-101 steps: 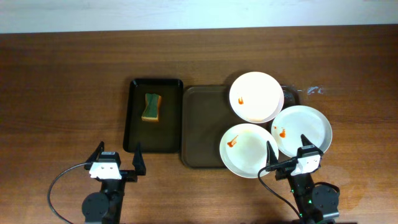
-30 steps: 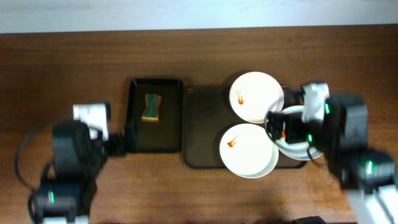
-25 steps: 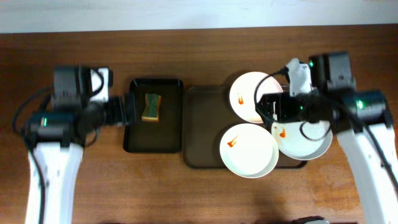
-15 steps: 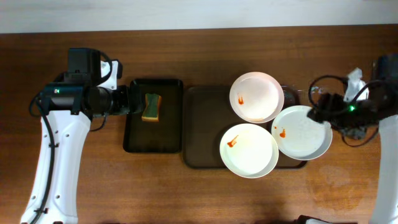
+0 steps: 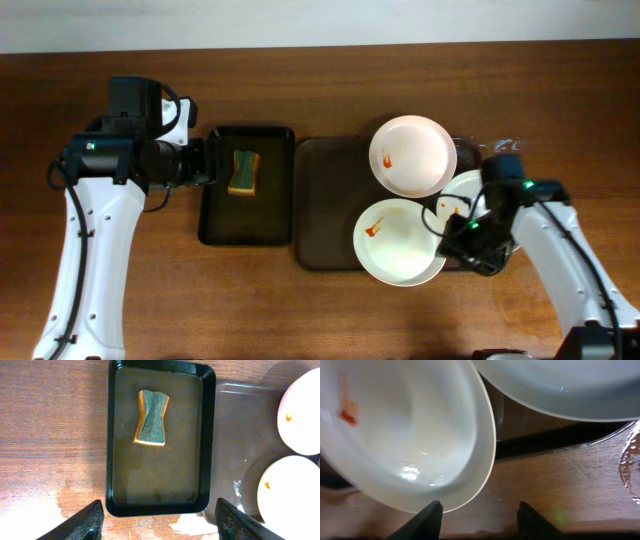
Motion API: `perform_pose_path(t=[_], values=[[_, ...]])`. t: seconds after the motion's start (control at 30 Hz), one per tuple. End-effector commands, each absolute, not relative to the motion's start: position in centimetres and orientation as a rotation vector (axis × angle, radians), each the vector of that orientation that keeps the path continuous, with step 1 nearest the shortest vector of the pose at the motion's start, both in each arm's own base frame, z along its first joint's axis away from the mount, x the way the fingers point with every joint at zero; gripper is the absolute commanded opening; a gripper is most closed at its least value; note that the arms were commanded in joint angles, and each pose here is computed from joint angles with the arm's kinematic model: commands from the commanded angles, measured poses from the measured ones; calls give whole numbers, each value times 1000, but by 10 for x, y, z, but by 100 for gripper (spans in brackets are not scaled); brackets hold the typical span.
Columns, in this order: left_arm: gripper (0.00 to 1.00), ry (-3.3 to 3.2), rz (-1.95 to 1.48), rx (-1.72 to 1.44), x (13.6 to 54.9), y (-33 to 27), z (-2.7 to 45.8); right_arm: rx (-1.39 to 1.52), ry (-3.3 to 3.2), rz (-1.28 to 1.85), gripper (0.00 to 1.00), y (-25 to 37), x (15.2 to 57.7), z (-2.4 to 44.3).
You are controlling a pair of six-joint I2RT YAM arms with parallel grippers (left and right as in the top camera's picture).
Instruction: Clean dirty plates on tray and stack at the side
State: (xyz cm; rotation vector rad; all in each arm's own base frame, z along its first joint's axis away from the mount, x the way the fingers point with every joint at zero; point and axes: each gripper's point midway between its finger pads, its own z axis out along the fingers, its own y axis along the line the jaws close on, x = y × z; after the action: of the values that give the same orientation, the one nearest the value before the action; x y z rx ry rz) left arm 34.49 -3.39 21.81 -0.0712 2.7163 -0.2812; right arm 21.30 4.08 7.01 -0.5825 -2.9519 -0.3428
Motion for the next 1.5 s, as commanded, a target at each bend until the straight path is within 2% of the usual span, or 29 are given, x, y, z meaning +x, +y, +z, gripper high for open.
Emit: perform_pose_path(t=[0.0, 0.1, 0.33, 0.37, 0.43, 0.57, 0.6, 0.63, 0.77, 0.97, 1.2, 1.43, 1.47], values=[[75, 2703, -294, -69, 348, -35, 223, -656, -2922, -227, 47, 43, 198, 50], [87, 2703, -294, -69, 348, -35, 223, -655, -2948, -246, 32, 48, 198, 33], [89, 2705, -294, -69, 348, -35, 222, -657, -2974, -259, 31, 48, 200, 21], [89, 2705, -294, -69, 348, -35, 222, -657, -2977, -260, 25, 48, 199, 19], [88, 2705, -294, -69, 348, -35, 222, -657, -2993, -298, 4, 51, 206, 20], [84, 2712, -290, -70, 349, -34, 220, -555, -3049, -364, 4, 57, 223, 38], [71, 2722, -279, -74, 350, -33, 216, -514, -3072, -372, 4, 58, 229, 44], [68, 2732, -269, -78, 351, -31, 213, -479, -3092, -379, 4, 58, 234, 50], [74, 2801, -271, -88, 358, -32, 189, -237, -3191, -408, 4, 70, 252, 63], [79, 2815, -268, 47, 379, -52, 164, 0, -3265, -352, 4, 99, 268, 51], [82, 2886, -118, 100, 392, -57, 124, -3, -3223, -330, 4, 103, 281, 13], [82, 2989, -120, 100, 391, -58, 85, -89, -3305, -377, 4, 91, 309, 19], [86, 2986, -120, 100, 391, -58, 85, -86, -3313, -378, 4, 90, 311, 20]])
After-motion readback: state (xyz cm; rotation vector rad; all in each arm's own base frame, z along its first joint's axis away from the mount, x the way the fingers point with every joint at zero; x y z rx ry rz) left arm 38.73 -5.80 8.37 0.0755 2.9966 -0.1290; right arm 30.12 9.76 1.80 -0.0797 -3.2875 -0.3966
